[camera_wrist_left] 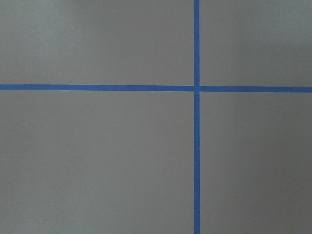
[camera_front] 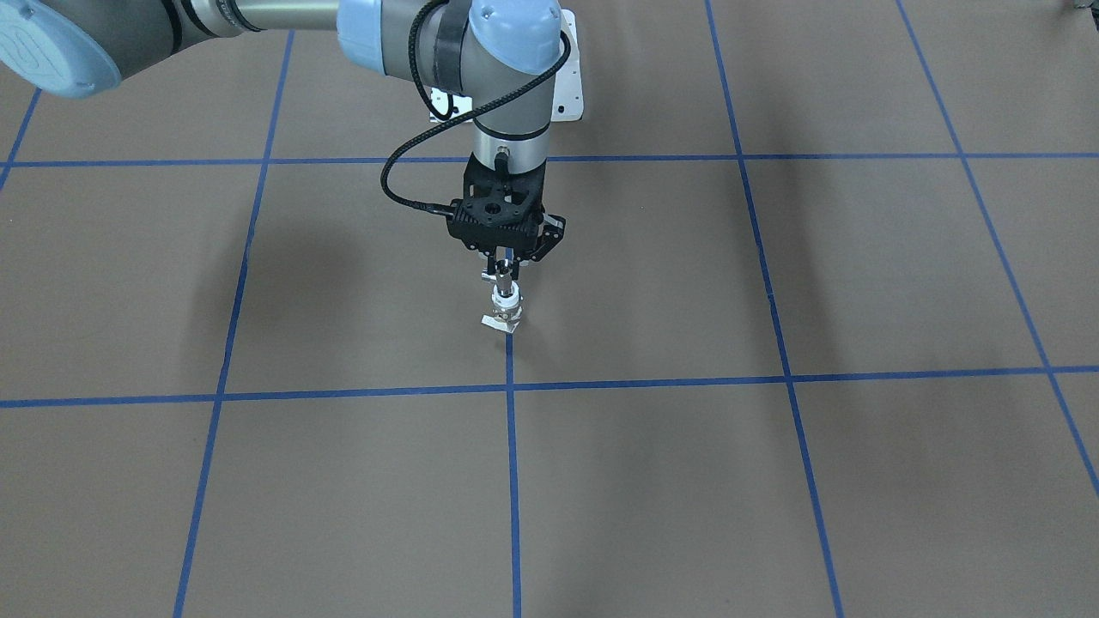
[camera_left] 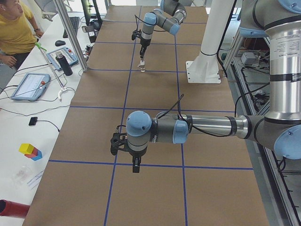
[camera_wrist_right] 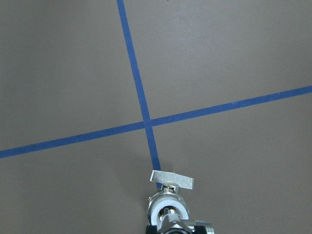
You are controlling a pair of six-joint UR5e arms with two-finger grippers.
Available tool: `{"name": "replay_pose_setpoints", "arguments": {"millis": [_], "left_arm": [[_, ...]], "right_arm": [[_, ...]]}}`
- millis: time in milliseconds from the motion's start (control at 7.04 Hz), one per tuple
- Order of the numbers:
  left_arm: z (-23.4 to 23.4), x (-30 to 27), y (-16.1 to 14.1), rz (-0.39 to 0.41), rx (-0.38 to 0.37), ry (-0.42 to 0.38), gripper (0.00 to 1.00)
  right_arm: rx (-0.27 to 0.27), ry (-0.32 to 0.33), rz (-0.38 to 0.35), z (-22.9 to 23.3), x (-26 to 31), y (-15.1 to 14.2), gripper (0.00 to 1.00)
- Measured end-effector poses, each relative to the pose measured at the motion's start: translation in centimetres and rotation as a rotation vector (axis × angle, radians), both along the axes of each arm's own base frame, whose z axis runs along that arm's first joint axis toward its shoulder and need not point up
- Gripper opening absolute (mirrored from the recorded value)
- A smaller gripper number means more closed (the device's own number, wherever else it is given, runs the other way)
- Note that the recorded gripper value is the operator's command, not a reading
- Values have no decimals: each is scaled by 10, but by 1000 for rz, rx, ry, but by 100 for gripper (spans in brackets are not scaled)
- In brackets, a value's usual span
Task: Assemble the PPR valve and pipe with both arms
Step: 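Lower the chrome valve onto the white fitting and press it down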
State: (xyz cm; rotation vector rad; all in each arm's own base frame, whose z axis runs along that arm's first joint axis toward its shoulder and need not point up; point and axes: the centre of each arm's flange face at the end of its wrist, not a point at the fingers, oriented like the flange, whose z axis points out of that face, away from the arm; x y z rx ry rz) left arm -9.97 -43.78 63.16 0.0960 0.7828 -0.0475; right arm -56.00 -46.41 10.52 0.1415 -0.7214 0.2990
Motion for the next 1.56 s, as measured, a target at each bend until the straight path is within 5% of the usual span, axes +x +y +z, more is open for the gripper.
{"name": "replay_pose_setpoints", "arguments": {"millis": [1562], "left_arm": [[-1,0,-1,1,3,0,100]], "right_arm": [[-5,14,-11,10,-9,4,0]]}}
